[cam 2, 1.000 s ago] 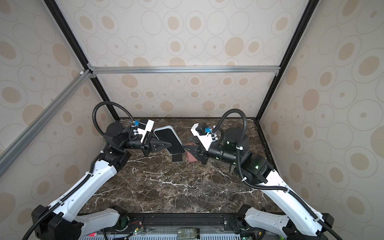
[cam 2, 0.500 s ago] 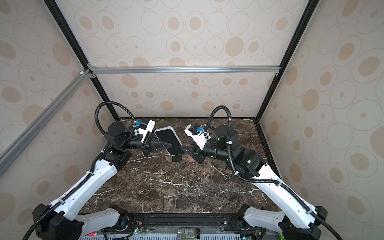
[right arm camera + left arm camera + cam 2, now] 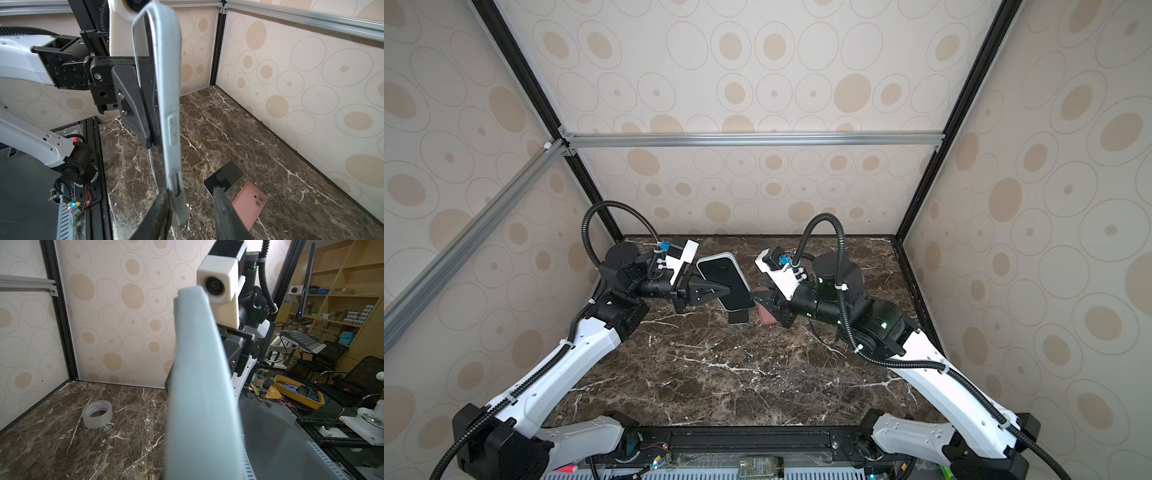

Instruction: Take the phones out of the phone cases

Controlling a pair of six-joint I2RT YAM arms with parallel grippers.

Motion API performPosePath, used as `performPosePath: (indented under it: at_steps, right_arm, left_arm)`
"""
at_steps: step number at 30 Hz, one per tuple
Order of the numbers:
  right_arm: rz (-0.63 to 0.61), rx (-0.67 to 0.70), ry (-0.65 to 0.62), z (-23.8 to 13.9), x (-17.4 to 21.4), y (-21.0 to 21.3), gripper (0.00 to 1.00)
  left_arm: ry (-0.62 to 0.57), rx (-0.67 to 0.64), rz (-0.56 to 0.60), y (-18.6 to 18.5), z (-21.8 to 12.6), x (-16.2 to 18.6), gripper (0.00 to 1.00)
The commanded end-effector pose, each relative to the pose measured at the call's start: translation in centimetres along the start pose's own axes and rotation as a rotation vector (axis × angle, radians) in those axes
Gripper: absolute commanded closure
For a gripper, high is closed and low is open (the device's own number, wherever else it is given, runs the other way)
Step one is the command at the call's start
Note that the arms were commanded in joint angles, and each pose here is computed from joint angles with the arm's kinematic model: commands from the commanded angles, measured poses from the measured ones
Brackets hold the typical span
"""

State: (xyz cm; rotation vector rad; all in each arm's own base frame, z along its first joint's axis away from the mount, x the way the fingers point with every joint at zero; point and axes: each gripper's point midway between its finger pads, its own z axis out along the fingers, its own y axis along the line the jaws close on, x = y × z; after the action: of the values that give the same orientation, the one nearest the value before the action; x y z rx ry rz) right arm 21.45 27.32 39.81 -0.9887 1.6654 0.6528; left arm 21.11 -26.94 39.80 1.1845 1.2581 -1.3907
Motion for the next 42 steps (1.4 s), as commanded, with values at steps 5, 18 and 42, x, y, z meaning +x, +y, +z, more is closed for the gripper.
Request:
performPosePath:
  at_steps: [5, 18, 42]
  right_arm:
    - [-0.093, 0.018, 0.074, -1.6, 2.5, 0.0, 0.62]
    - [-0.091, -0.016, 0.118, 0.3, 3.4, 0.2, 0.62]
    - [-0.095, 0.057, 0.104, -0.3, 3.1, -0.9, 0.63]
  left_arm:
    - [-0.015, -0.003, 0.132, -1.5, -0.2, -2.6, 1.00]
    - [-0.019, 0.008, 0.121, -1.6, -0.2, -2.6, 1.00]
    - [-0.010, 0.021, 0.127, -2.1, -0.3, -2.0, 1.00]
